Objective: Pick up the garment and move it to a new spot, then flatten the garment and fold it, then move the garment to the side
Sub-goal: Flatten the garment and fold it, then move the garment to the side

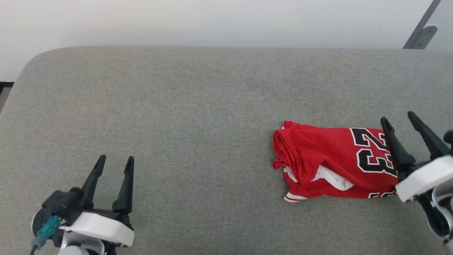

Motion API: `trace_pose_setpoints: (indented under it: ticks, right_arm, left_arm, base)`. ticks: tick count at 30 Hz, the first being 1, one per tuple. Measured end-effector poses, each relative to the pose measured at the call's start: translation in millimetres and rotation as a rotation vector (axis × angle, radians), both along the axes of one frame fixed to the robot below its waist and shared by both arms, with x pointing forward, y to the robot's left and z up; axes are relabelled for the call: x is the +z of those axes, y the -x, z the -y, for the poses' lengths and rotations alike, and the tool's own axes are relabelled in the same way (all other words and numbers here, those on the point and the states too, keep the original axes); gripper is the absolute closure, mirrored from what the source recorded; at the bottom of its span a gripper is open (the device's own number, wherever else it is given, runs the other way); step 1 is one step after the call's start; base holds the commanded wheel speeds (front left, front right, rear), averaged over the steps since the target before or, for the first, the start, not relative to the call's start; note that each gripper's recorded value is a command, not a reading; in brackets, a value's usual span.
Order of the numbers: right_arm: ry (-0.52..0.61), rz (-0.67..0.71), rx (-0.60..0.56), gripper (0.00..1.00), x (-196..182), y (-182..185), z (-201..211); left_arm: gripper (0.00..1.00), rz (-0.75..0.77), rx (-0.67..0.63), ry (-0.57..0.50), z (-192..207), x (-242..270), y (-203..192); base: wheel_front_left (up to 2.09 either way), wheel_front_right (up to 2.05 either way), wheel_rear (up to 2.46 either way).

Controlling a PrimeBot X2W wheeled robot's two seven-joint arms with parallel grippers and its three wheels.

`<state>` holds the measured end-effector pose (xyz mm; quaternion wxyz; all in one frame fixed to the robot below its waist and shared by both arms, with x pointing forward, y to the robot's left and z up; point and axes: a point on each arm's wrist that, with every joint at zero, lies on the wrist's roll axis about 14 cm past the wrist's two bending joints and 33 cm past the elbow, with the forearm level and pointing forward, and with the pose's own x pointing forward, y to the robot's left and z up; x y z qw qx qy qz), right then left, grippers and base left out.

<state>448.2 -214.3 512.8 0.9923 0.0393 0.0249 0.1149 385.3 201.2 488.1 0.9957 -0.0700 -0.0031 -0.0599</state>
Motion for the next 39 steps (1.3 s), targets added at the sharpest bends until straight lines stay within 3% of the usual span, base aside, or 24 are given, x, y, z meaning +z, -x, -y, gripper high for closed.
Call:
trace_pose_setpoints:
  ticks: [17, 26, 39]
  right_arm:
    - [0.002, 0.098, -0.104, 0.0, 7.7, 36.7, 26.4]
    - [0.013, 0.077, -0.138, 0.0, 8.0, 52.6, 34.5]
    - [0.022, -0.039, -0.105, 0.0, -10.9, 39.0, 21.4]
  left_arm:
    - [0.0, 0.005, 0.107, -0.022, -33.5, 2.7, 35.0]
    - [0.0, 0.003, 0.143, -0.032, -39.9, 2.9, 51.8]
    - [0.0, 0.02, 0.122, -0.035, -32.2, 6.7, 34.2]
  base:
    - [0.0, 0.0, 0.0]
    - [0.0, 0.0, 0.0]
    - [0.0, 0.0, 0.0]
